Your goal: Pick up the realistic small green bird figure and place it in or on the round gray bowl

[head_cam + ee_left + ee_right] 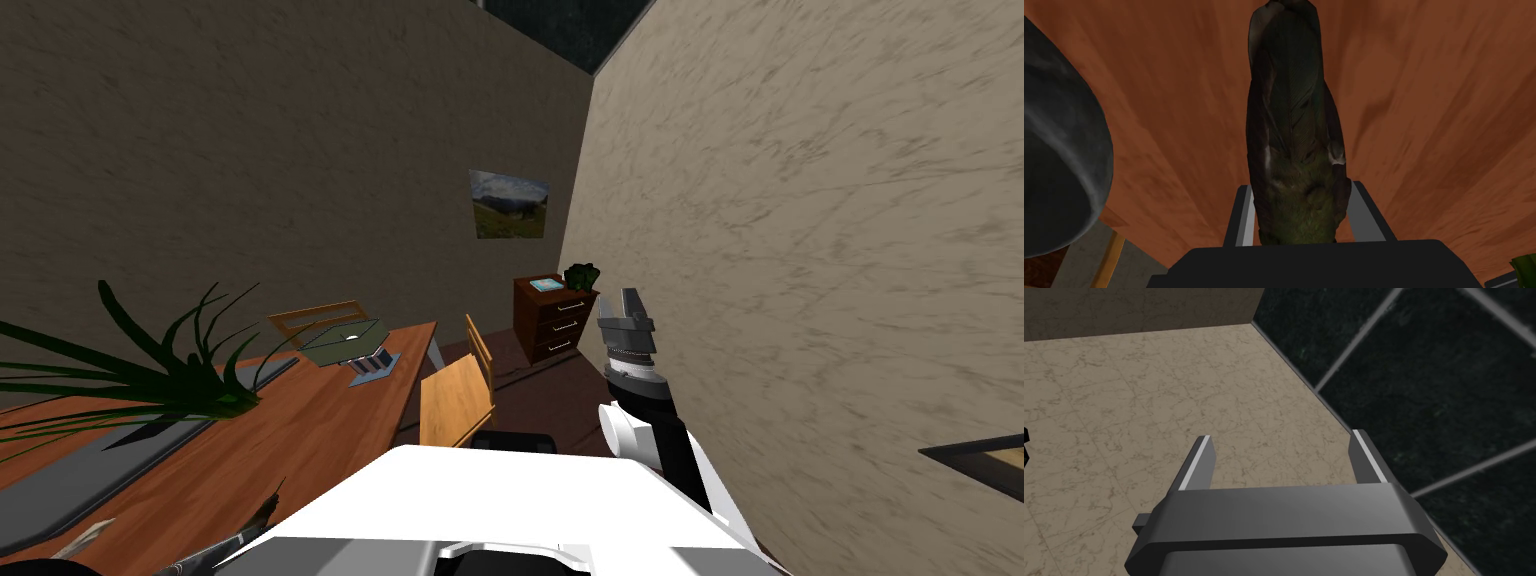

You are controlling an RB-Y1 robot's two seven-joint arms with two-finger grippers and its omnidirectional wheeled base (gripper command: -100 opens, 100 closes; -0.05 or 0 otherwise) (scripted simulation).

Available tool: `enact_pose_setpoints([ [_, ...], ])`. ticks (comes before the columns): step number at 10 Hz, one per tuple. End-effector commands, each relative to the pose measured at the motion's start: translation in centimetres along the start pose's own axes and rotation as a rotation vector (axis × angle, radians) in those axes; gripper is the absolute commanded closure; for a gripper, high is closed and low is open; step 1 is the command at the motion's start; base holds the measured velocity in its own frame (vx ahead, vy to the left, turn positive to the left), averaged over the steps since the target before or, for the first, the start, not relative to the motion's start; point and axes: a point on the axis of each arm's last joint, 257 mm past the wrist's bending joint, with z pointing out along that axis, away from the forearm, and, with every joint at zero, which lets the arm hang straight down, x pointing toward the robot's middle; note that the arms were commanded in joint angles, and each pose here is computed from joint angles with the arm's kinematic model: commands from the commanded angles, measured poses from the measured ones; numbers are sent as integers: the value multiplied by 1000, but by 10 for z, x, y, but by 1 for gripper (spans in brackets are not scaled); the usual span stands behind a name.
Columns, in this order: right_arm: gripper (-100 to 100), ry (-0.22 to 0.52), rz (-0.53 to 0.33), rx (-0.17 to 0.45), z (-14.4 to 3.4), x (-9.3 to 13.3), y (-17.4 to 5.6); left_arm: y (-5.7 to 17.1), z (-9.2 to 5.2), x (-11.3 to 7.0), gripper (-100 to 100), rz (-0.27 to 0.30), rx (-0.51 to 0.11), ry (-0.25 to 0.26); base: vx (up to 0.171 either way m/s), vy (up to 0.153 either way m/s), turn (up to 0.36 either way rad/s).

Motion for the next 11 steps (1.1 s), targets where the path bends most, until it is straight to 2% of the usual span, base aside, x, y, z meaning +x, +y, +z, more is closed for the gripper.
enact_pose_setpoints([
  [1, 0, 0, 0, 0, 0, 0, 0, 8, -8, -44, 100, 3, -15, -67, 17, -48, -38],
  [2, 0, 0, 0, 0, 0, 0, 0, 9, -8, -44, 100, 3, -15, -69, 14, -42, -3],
  [5, 0, 0, 0, 0, 0, 0, 0, 26, -32, -123, 100, 9, -50, -185, -1, -79, -10],
  [6, 0, 0, 0, 0, 0, 0, 0, 32, -44, -154, 100, 9, -63, -232, -23, -125, 33],
  [7, 0, 0, 0, 0, 0, 0, 0, 33, -45, -155, 100, 8, -64, -236, -10, -89, -6],
  [8, 0, 0, 0, 0, 0, 0, 0, 37, -57, -182, 100, 11, -74, -277, -17, -78, 17],
  [9, 0, 0, 0, 0, 0, 0, 0, 37, -57, -182, 100, 11, -74, -277, -13, -66, 4],
  [10, 0, 0, 0, 0, 0, 0, 0, 40, -68, -205, 100, 16, -82, -311, -21, -79, 15],
  [11, 0, 0, 0, 0, 0, 0, 0, 40, -69, -208, 100, 14, -84, -318, -18, -59, 15],
])
